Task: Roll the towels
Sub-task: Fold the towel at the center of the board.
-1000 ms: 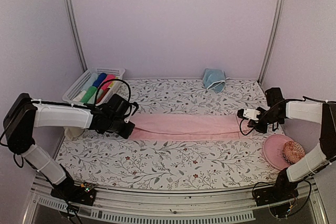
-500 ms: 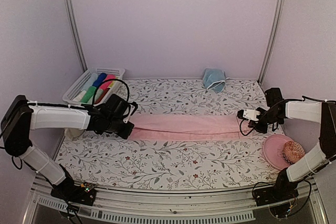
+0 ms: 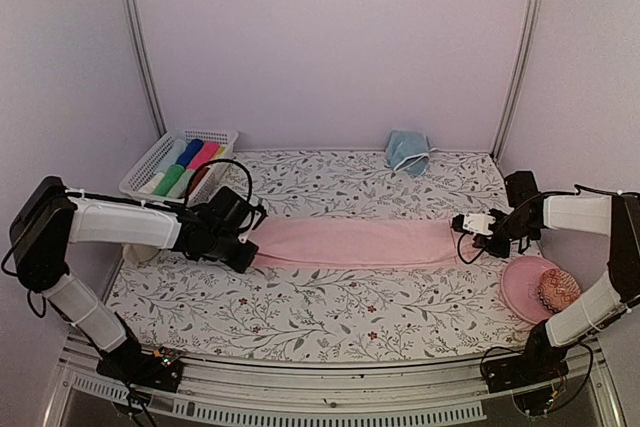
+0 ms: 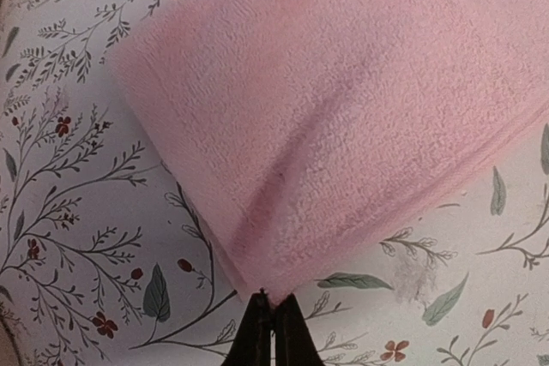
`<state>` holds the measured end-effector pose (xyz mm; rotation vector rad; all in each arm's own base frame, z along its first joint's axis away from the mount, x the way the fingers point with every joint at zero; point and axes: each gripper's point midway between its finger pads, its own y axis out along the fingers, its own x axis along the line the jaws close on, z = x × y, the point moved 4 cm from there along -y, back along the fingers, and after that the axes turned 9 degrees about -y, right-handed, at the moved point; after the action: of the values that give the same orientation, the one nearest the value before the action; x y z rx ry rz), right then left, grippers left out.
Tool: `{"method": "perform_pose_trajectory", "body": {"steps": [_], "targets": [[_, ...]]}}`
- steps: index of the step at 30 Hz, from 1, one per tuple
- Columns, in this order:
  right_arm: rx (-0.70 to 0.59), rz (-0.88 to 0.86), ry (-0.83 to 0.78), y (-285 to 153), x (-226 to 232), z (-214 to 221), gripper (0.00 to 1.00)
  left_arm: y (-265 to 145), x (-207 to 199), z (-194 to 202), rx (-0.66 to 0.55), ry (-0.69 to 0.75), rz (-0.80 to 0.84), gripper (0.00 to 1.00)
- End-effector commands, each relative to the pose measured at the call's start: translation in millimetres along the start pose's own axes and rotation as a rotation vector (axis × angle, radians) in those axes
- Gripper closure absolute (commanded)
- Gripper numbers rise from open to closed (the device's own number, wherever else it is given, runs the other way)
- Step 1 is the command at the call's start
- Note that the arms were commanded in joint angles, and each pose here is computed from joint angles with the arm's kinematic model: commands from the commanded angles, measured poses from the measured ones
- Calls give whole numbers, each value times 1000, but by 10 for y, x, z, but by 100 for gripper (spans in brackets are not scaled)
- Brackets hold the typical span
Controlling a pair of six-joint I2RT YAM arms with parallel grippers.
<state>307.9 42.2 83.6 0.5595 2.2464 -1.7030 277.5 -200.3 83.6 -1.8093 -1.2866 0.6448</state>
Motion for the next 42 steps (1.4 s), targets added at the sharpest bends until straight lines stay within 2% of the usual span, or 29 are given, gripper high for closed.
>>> {"method": "perform_pose_trajectory", "body": {"steps": [1,8,15,26,27,32,34,38,40,42], "targets": [[1,-6,-18,2,60,11,87,114,-48,112,53,23,-13,100],[12,0,-7,27,31,27,88,160,-72,115,71,32,-21,100],[11,2,-10,24,29,27,97,99,-86,122,62,36,-14,100],[17,-16,-35,-3,96,36,95,43,-61,147,66,29,-27,100],[19,-16,-39,-6,95,40,92,40,-62,143,65,29,-27,95],[32,-26,-47,-22,115,55,67,-1,-82,123,57,25,-13,61],[38,-28,-52,-45,122,58,62,-36,-104,114,49,24,1,48],[57,-40,-51,-104,131,68,52,-146,-121,61,15,12,26,32],[71,-64,-42,-135,143,78,41,-207,-111,22,-9,3,28,21],[82,-76,-27,-176,122,80,35,-257,-76,-13,-33,-6,11,10]]}}
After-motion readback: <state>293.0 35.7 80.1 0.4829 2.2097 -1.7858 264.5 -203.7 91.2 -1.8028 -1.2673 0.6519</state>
